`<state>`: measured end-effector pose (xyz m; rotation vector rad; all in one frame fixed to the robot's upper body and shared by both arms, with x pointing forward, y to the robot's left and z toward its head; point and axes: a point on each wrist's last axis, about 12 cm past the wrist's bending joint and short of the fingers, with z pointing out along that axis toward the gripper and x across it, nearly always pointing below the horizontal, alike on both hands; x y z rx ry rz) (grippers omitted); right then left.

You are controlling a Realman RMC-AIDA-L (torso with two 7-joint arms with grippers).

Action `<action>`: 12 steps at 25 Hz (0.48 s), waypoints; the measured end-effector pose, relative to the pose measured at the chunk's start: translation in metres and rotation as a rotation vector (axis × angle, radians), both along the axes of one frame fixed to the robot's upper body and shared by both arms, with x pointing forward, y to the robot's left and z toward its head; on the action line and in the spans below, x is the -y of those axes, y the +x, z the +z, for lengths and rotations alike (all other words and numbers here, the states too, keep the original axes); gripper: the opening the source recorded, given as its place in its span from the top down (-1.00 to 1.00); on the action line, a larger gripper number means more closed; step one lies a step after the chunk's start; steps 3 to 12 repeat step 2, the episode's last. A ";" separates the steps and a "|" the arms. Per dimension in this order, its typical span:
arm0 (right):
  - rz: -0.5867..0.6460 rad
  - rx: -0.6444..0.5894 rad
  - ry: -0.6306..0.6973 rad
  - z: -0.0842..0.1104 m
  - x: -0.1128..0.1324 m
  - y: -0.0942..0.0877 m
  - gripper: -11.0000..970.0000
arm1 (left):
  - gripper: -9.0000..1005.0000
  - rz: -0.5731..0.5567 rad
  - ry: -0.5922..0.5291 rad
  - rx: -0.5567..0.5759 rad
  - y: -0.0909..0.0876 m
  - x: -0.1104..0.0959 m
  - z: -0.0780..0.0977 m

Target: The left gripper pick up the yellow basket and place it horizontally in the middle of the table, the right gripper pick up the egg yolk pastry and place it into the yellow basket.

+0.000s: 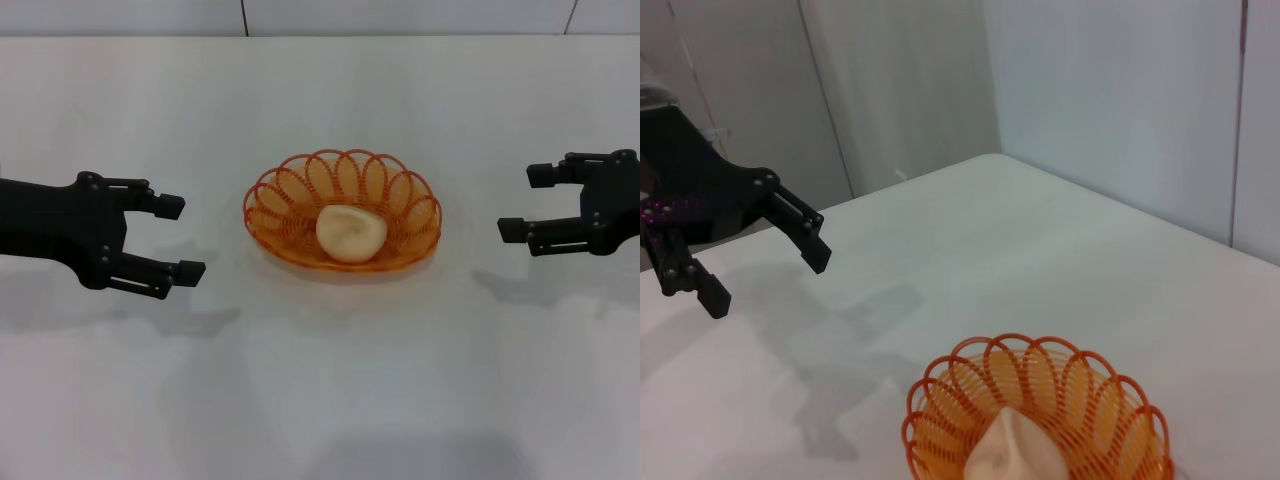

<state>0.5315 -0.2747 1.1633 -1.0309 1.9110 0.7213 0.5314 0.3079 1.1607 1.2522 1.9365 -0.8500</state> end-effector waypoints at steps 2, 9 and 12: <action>0.003 0.001 -0.001 0.000 -0.001 0.000 -0.71 | -0.75 0.000 0.000 0.000 0.000 0.000 0.000; 0.003 0.001 -0.001 0.000 -0.001 0.000 -0.71 | -0.75 0.000 0.000 0.000 0.000 0.000 0.000; 0.003 0.001 -0.001 0.000 -0.001 0.000 -0.71 | -0.75 0.000 0.000 0.000 0.000 0.000 0.000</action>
